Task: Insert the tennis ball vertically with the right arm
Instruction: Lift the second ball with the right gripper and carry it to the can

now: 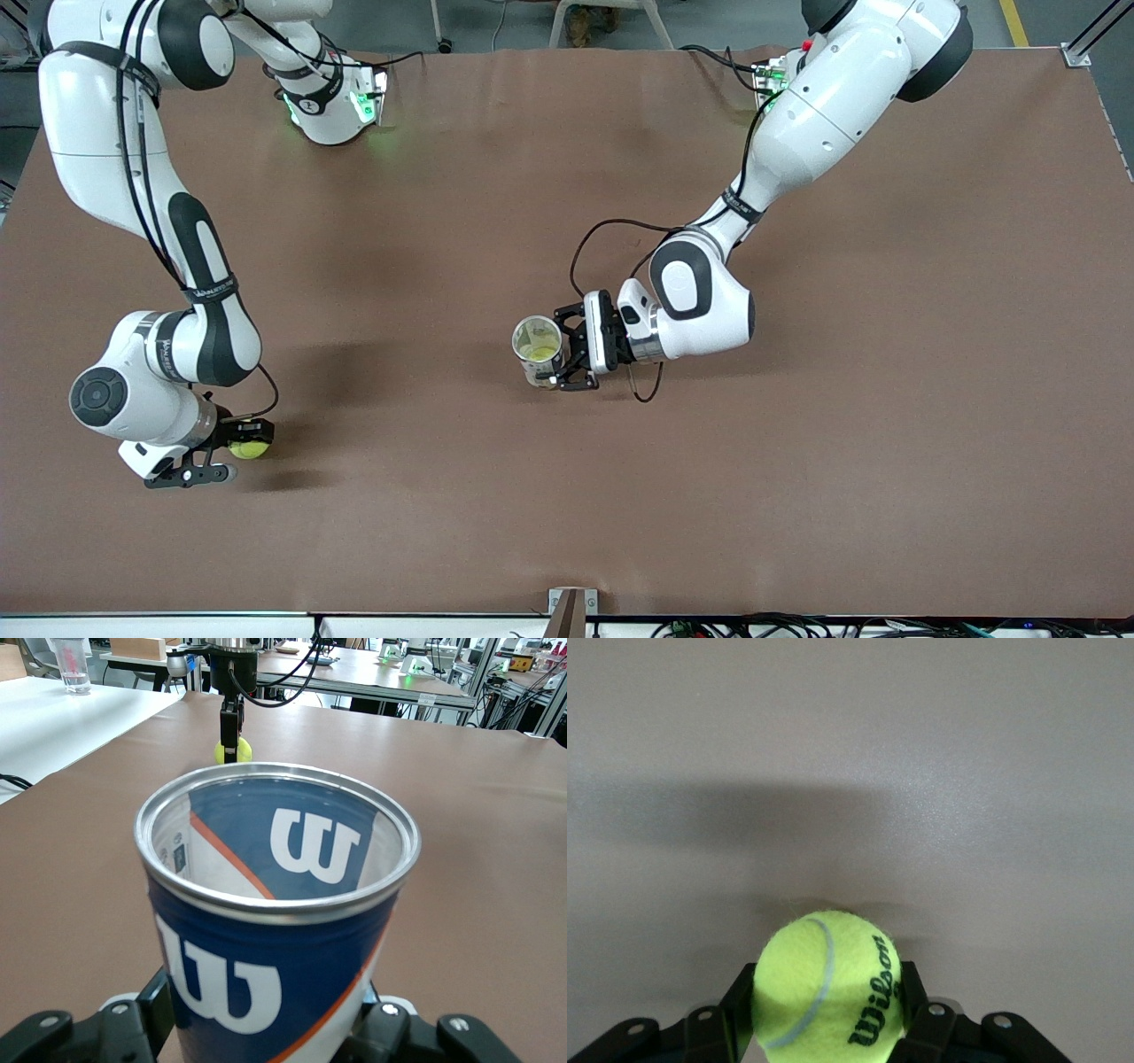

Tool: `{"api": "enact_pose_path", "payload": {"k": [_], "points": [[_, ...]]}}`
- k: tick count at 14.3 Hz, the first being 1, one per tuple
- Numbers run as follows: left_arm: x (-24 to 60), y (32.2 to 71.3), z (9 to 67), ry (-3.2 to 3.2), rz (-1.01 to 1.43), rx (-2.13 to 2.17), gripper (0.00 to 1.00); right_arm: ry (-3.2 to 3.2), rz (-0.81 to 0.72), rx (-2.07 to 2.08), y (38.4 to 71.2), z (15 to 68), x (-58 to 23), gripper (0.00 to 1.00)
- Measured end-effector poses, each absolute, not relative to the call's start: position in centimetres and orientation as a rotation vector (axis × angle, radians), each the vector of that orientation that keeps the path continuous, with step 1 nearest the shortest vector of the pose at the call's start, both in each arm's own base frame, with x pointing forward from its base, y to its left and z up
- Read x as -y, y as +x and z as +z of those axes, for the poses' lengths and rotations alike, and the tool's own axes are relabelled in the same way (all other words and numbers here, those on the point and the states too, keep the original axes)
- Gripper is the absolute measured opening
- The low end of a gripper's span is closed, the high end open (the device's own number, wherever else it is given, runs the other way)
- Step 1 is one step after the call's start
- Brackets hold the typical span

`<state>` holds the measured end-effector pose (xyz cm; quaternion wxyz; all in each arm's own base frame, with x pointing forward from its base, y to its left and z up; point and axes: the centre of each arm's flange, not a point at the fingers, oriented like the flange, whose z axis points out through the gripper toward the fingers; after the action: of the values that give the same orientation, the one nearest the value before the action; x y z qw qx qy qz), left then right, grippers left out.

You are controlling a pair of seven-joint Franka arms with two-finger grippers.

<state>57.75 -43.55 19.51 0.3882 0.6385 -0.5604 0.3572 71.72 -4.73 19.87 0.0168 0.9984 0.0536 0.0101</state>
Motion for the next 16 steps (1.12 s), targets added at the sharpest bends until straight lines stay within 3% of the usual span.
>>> {"api": "enact_pose_path", "payload": {"k": [6, 12, 16], "points": [[43.5, 57.8, 19.5, 1.624, 0.909, 1.426, 0.78, 3.130, -0.060, -0.244, 71.7, 22.0, 1.4, 0.66], [43.5, 57.8, 19.5, 1.623, 0.910, 1.428, 0.78, 3.431, -0.078, -0.149, 69.9, 36.5, -11.2, 0.66], [43.6, 57.7, 19.5, 1.621, 0.911, 1.431, 0.78, 3.553, -0.153, 0.012, 67.8, 39.8, -19.5, 0.66]]}}
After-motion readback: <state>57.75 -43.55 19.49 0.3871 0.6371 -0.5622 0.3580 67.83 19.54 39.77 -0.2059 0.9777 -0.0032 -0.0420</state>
